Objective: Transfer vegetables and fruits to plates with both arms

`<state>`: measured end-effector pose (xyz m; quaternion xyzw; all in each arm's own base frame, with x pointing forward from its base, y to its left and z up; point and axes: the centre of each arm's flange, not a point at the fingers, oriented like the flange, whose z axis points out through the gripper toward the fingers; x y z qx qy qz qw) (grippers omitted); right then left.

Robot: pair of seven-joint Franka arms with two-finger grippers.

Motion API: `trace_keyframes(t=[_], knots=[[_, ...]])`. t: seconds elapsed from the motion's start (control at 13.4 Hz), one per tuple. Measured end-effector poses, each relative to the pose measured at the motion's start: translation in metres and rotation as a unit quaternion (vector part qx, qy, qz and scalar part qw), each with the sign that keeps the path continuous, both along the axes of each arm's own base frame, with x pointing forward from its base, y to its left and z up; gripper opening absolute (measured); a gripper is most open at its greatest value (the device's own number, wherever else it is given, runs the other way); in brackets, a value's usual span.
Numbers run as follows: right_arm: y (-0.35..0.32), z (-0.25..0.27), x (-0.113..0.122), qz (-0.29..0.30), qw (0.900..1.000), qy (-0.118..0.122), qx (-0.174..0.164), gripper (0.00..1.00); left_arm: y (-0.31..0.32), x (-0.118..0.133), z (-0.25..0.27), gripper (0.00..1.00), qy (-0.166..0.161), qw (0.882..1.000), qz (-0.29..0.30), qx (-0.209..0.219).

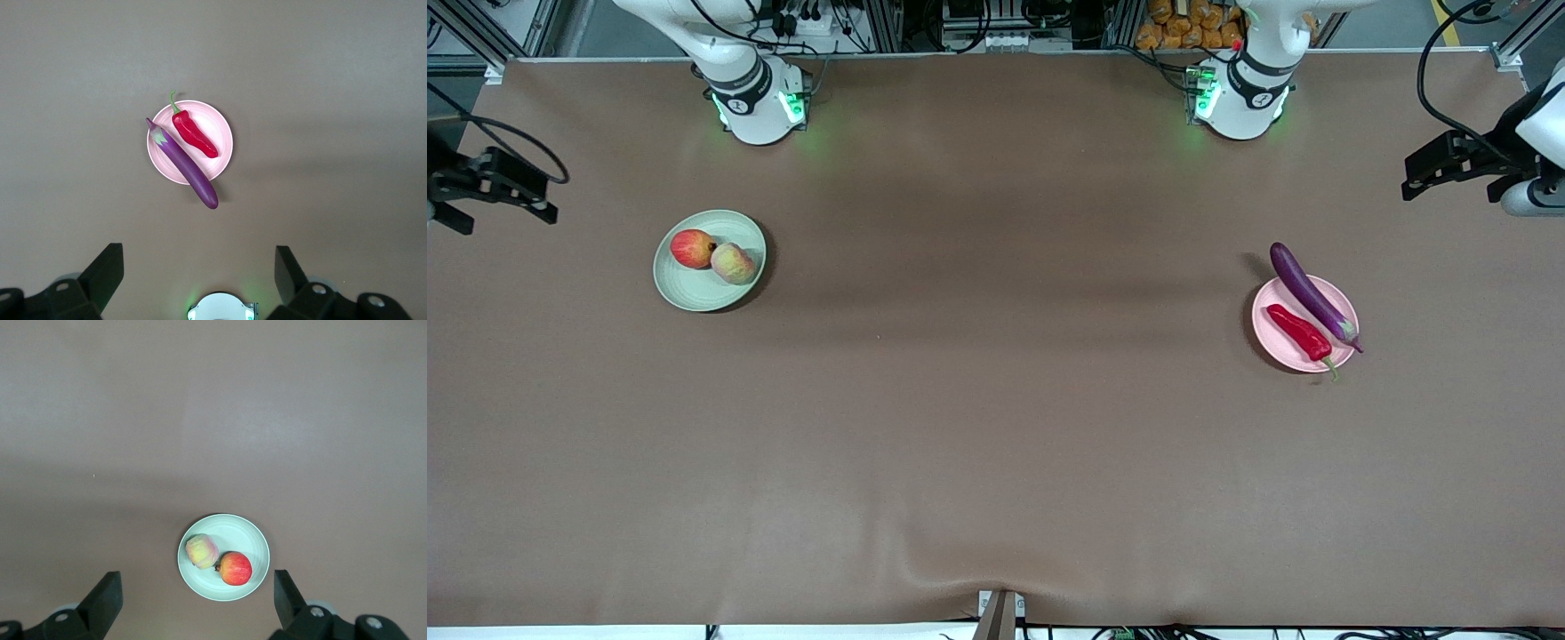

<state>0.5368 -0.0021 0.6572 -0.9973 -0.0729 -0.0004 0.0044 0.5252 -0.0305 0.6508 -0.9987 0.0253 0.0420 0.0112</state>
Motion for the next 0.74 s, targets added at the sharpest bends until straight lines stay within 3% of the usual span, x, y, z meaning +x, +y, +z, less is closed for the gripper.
trace_keyframes(t=[0.37, 0.74], knots=[[-0.007, 0.002, -0.001, -0.007, 1.000, 0.001, -0.001, 1.00, 0.001, 0.001, 0.000, 1.00, -0.002, 1.000, -0.030, -0.003], [-0.019, 0.014, -0.001, -0.017, 1.000, -0.014, -0.001, 1.00, 0.001, 0.001, 0.000, 1.00, -0.001, 1.000, -0.030, -0.003]])
